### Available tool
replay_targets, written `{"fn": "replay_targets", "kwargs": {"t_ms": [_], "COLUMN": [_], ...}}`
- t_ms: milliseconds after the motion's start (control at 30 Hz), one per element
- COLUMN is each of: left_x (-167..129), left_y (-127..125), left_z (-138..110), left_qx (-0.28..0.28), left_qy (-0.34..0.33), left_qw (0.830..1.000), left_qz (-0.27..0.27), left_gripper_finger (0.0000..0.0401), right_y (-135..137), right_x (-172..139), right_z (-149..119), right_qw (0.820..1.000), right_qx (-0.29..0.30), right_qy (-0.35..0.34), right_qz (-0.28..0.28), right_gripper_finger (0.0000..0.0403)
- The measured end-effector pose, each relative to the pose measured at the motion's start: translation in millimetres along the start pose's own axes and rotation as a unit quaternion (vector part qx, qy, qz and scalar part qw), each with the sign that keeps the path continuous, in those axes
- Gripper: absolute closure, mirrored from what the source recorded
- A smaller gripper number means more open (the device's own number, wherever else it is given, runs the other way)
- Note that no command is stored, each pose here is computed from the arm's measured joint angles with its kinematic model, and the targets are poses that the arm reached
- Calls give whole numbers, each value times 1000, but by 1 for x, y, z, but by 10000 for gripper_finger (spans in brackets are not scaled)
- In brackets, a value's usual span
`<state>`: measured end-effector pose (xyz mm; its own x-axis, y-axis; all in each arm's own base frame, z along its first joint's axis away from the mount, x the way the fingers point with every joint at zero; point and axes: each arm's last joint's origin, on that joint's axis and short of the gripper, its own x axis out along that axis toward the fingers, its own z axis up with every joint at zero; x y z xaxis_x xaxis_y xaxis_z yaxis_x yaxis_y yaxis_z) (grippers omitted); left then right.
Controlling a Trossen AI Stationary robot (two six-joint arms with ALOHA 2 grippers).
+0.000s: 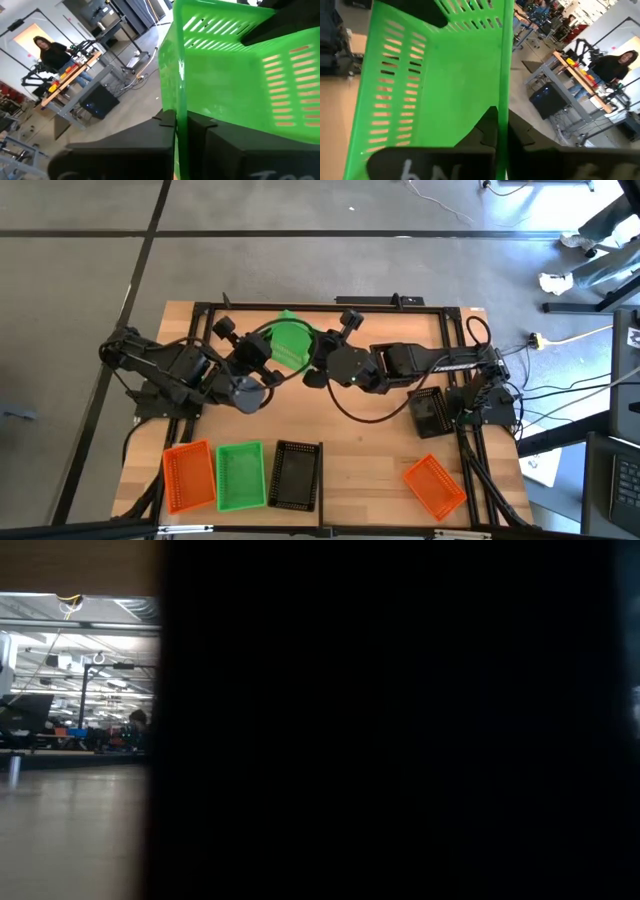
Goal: Stack baskets on shelf by color
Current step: Stack the green basket on top of the other green baskets on the shelf
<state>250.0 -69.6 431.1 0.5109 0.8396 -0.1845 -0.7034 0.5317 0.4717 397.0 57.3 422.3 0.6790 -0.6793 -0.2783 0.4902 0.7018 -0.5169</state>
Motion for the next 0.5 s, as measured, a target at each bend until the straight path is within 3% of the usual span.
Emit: {"fn": "replay_targets", "kwargs": {"t_ms": [500], "left_x": [0], "left_y": [-2], "left_z": [-1], "left_qx": [1], "left_qy": [11], "left_qw": [999], "left_qz": [-33], "left_gripper_finger": [401], "right_y": [3], "right_x": [-2], "right_z": [3], "right_qw": [998], "right_qx": [49], "right_qy": [-14], "right_qz": [36], "right_gripper_finger": [303]}}
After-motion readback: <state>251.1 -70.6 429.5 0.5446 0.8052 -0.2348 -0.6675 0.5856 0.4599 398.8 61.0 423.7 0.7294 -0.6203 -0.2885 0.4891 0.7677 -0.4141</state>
